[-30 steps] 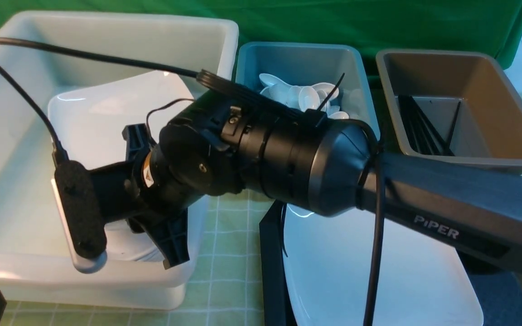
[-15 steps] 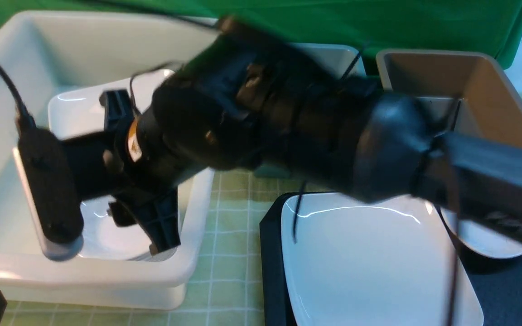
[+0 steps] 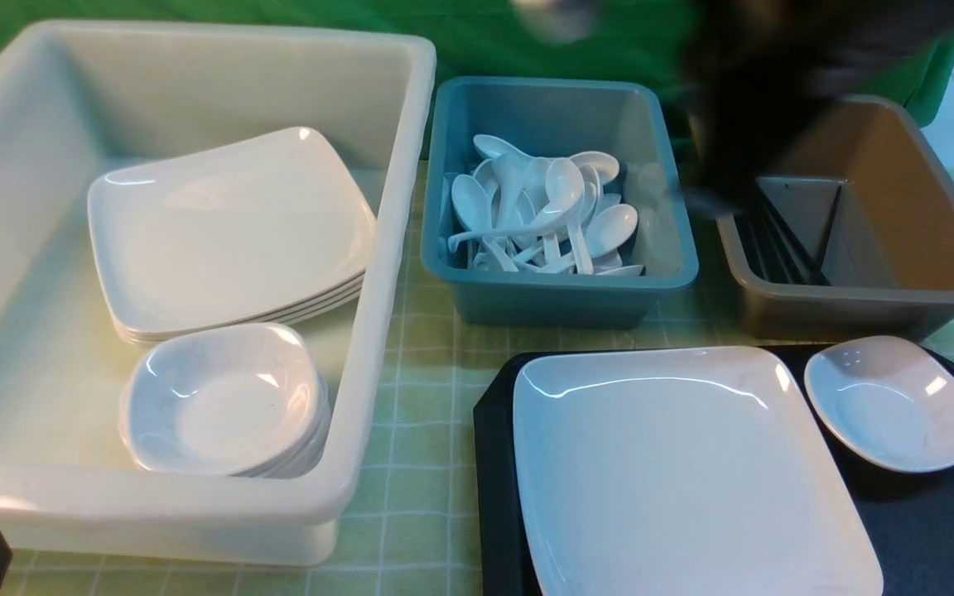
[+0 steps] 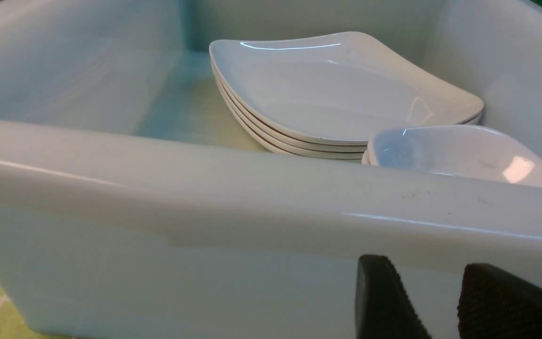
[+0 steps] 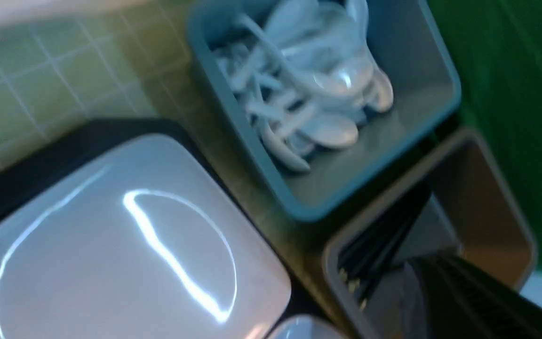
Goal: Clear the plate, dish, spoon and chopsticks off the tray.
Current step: Use the right arm to grab a small plate from the dinner plate
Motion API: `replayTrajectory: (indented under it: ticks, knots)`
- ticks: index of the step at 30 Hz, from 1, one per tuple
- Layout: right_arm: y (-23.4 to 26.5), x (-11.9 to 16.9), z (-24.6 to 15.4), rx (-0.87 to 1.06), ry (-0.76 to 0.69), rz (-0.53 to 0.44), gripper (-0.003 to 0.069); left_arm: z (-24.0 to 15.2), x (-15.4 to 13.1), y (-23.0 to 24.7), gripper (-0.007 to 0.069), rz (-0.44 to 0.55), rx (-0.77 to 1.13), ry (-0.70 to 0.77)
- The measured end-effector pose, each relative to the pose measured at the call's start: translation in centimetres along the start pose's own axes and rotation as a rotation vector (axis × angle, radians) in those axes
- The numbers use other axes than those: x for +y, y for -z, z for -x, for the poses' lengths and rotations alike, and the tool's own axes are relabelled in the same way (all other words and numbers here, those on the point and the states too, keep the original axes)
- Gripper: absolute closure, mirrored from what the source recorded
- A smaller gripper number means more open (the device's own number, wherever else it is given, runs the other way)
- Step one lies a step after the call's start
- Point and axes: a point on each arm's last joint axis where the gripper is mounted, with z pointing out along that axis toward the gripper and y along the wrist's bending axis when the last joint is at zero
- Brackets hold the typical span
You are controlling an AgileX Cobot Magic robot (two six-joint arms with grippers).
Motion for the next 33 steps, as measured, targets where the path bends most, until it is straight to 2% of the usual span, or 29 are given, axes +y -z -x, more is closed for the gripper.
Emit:
replayTrajectory:
  ticks: [3, 4, 5, 6, 7, 10, 13, 15, 18, 26, 33]
  knots:
    - [-0.8, -2.4, -5.3, 0.131, -0.149, 0.007, 0.0652, 0.0, 0.0, 0.0, 0.0396, 0.0, 0.0, 0.0]
    - [-1.3, -2.3, -5.9, 0.154, -0.153, 0.011, 0.0649, 0.0, 0.0, 0.0, 0.0396, 0.0, 0.0, 0.0]
    - [-2.8, -2.6, -8.7, 0.251, -0.201, 0.021, 0.0633, 0.0, 0.0, 0.0, 0.0396, 0.0, 0.0, 0.0]
    - [-2.8, -2.7, -8.8, 0.25, -0.209, 0.018, 0.0629, 0.0, 0.0, 0.0, 0.0396, 0.0, 0.0, 0.0]
    - [-4.9, -2.4, -11.3, 0.342, -0.234, 0.033, 0.0589, 0.0, 0.0, 0.0, 0.0396, 0.0, 0.0, 0.0]
    - [-9.0, -1.1, -15.4, 0.458, -0.25, 0.072, 0.0489, 0.0, 0.0, 0.0, 0.0396, 0.0, 0.0, 0.0]
    - [-12.3, 0.7, -18.3, 0.512, -0.181, 0.129, 0.0376, 0.0, 0.0, 0.0, 0.0396, 0.0, 0.0, 0.0]
    - [-14.0, 1.5, -19.0, 0.511, -0.124, 0.159, 0.0321, 0.0, 0.0, 0.0, 0.0396, 0.0, 0.0, 0.0]
    - [-16.0, 1.8, -19.0, 0.481, -0.079, 0.168, 0.0293, 0.0, 0.0, 0.0, 0.0396, 0.0, 0.0, 0.0]
    - [-19.8, 2.0, -20.2, 0.542, 0.097, 0.148, 0.0287, 0.0, 0.0, 0.0, 0.0396, 0.0, 0.0, 0.0]
    - [-21.7, 2.1, -20.6, 0.54, 0.187, 0.131, 0.0295, 0.0, 0.0, 0.0, 0.0396, 0.0, 0.0, 0.0]
